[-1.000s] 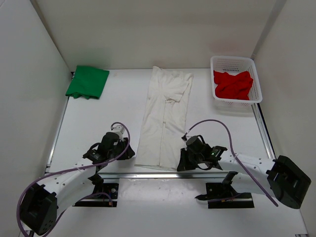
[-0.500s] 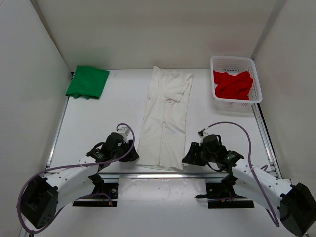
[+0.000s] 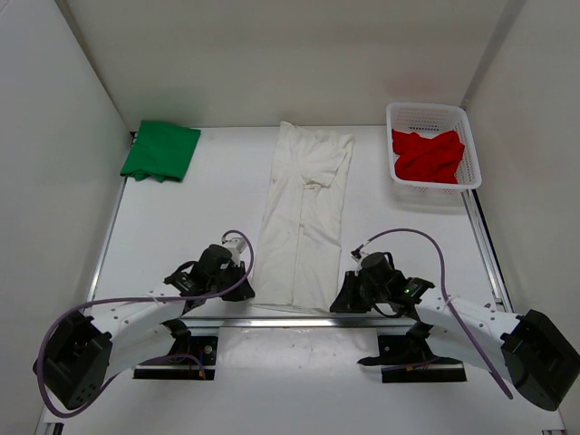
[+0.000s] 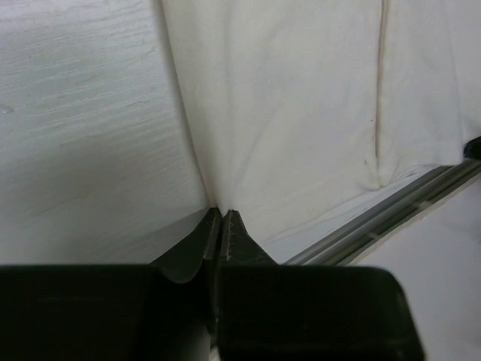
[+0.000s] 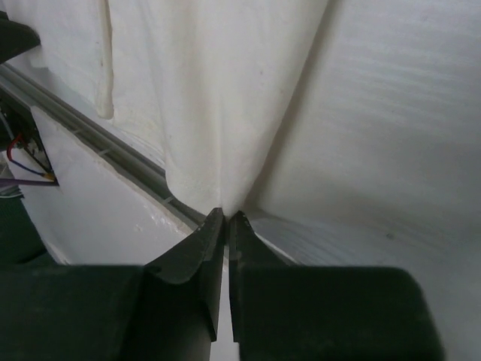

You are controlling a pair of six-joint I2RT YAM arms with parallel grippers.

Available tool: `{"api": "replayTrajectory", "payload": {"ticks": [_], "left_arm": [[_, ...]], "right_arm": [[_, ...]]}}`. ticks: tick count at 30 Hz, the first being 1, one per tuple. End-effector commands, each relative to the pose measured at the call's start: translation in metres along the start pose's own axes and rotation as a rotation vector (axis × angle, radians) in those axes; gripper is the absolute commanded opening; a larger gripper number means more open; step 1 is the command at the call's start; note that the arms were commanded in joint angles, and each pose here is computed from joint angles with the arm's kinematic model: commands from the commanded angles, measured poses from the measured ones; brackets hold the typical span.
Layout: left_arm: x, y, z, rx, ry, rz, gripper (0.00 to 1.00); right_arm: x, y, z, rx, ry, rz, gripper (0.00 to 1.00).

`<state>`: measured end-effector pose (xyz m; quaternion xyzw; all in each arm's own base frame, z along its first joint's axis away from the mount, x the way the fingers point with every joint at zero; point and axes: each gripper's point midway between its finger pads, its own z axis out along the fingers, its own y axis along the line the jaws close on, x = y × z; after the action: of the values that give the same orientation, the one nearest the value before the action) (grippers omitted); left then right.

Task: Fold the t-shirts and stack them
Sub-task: Grab the bottom of the folded rectangular tshirt with both arms

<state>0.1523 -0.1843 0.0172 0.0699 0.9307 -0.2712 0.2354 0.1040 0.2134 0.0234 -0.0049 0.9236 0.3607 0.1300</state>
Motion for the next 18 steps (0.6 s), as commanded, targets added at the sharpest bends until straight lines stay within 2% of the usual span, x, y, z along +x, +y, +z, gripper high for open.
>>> {"api": "replayTrajectory", "payload": {"ticks": [1,2,5,8,10,12,15,17,18], "left_arm": [[0.007,-0.004,-0.005,0.031,0.009,0.007,0.06],[0.008,-0.003,-0.008,0.024,0.015,0.001,0.00],[0.008,-0.010,-0.022,0.072,0.005,-0.007,0.00],[0.021,-0.020,-0.037,0.137,0.051,-0.042,0.00],[0.018,-0.021,-0.048,0.136,0.052,-0.068,0.00],[0.005,-0.027,-0.055,0.162,0.022,-0.081,0.00],[-0.032,-0.041,-0.056,0.182,-0.043,-0.080,0.00],[-0.077,-0.057,-0.059,0.206,-0.154,-0.058,0.00],[-0.092,-0.056,-0.055,0.199,-0.167,-0.082,0.00]], "right_arm": [[0.005,0.011,0.000,-0.045,0.012,0.001,0.01],[0.008,0.010,-0.001,-0.041,0.023,0.010,0.00],[0.023,0.019,-0.010,-0.056,0.060,0.015,0.00],[0.037,0.034,-0.022,-0.080,0.092,0.012,0.00],[0.033,0.046,-0.029,-0.098,0.079,-0.001,0.00],[0.016,0.048,-0.035,-0.094,0.033,-0.018,0.00],[-0.032,0.045,-0.043,-0.106,-0.062,-0.029,0.00],[-0.072,0.032,-0.049,-0.076,-0.148,-0.036,0.00],[-0.087,0.037,-0.055,-0.083,-0.178,-0.076,0.00]]}}
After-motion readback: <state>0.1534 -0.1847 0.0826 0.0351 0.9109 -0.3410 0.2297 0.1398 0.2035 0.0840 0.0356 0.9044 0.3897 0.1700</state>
